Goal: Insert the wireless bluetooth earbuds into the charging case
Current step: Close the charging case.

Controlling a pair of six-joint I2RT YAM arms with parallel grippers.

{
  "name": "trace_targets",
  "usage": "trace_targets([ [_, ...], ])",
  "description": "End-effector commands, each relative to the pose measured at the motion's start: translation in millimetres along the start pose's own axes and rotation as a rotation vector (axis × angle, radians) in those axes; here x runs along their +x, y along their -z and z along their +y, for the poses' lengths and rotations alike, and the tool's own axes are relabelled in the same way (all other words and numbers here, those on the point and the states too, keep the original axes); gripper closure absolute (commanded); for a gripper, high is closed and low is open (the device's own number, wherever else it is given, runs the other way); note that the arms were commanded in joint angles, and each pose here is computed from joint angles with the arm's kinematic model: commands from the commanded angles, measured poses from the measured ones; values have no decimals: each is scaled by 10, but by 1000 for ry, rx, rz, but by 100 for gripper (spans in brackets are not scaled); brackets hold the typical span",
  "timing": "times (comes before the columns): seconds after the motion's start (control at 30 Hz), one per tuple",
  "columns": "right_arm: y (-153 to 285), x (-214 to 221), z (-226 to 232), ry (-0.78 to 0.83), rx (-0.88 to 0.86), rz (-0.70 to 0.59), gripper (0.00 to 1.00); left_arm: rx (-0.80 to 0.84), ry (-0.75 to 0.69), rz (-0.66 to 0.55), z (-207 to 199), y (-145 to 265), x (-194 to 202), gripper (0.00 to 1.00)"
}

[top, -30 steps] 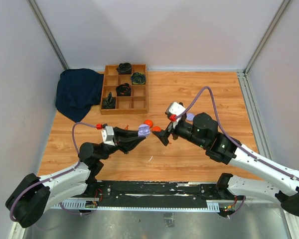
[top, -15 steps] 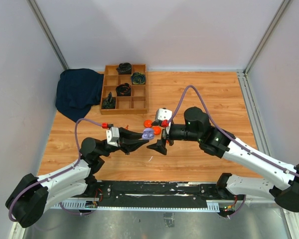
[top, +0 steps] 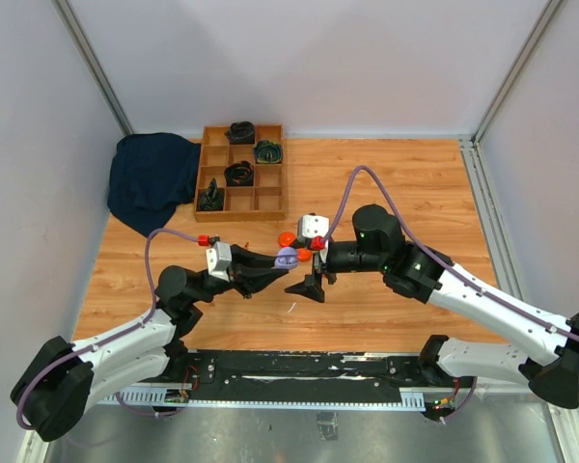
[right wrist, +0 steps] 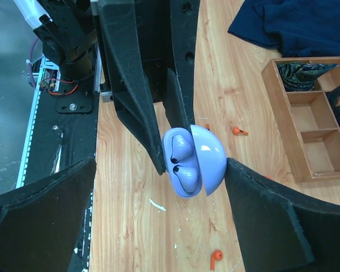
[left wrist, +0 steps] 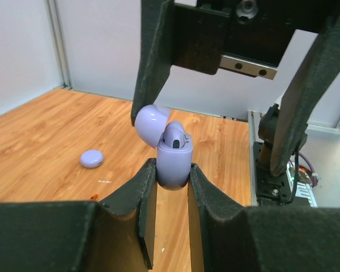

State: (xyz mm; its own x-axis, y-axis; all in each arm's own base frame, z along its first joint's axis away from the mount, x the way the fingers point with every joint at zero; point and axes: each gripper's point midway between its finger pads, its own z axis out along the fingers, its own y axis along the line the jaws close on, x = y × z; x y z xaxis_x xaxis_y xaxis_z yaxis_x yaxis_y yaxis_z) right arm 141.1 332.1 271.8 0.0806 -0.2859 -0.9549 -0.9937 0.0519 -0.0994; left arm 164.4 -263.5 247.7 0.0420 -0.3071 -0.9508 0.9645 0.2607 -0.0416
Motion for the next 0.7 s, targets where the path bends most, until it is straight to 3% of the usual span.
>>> trace_targets([
  [0.0, 96, -127, 63, 21, -27, -19, 6, -112, 15, -41, 213, -35, -114, 100],
  [0.37, 207, -28, -86, 56, 79, 31, 8, -112, -1, 14, 225, -29, -30, 100],
  [0.67, 265, 148, -195, 117, 138, 101, 16, 42, -114, 180, 51, -43, 96, 97],
])
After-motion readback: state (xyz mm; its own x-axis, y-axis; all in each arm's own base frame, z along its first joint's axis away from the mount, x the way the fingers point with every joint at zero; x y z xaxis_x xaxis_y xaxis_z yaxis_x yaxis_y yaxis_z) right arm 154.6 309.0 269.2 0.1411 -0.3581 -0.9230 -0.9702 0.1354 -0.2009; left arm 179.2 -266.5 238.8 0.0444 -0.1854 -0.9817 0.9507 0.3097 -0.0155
